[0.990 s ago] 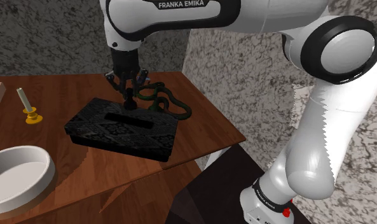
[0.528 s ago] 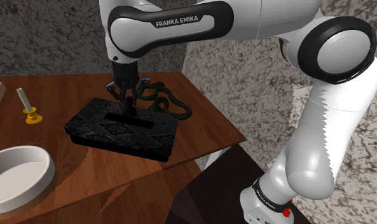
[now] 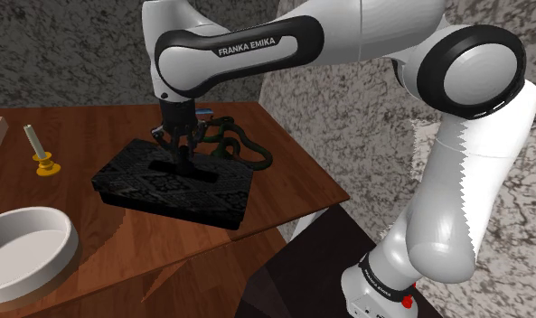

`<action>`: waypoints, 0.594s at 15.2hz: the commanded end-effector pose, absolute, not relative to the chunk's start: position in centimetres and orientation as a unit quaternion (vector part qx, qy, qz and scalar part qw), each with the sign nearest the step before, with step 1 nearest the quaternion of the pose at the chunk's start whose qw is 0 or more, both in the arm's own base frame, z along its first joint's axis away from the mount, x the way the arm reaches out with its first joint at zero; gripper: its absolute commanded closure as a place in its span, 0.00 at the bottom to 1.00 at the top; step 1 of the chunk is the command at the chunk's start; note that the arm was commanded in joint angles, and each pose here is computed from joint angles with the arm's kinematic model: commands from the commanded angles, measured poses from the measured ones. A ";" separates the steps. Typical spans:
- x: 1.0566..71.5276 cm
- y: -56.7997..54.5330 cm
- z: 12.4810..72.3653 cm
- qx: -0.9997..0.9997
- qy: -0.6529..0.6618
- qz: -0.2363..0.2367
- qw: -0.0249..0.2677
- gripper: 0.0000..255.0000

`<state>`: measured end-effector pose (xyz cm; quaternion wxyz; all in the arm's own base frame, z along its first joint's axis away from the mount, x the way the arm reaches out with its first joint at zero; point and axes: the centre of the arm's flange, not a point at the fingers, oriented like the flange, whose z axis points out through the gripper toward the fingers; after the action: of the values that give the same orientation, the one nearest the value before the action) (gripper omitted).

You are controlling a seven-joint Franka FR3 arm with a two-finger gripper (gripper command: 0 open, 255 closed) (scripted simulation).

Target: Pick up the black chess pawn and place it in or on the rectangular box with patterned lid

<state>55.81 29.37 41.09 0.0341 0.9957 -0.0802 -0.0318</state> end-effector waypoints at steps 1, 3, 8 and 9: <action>55.8 29.4 41.1 0.996 -0.080 -0.032 0.034 1.00; 55.8 29.4 41.1 0.996 -0.080 -0.032 0.034 1.00; 55.8 29.4 41.1 0.996 -0.080 -0.032 0.034 0.00; 55.8 29.4 41.1 0.996 -0.080 -0.032 0.034 0.00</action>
<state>55.81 29.38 41.06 0.0340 0.9957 -0.0802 -0.0317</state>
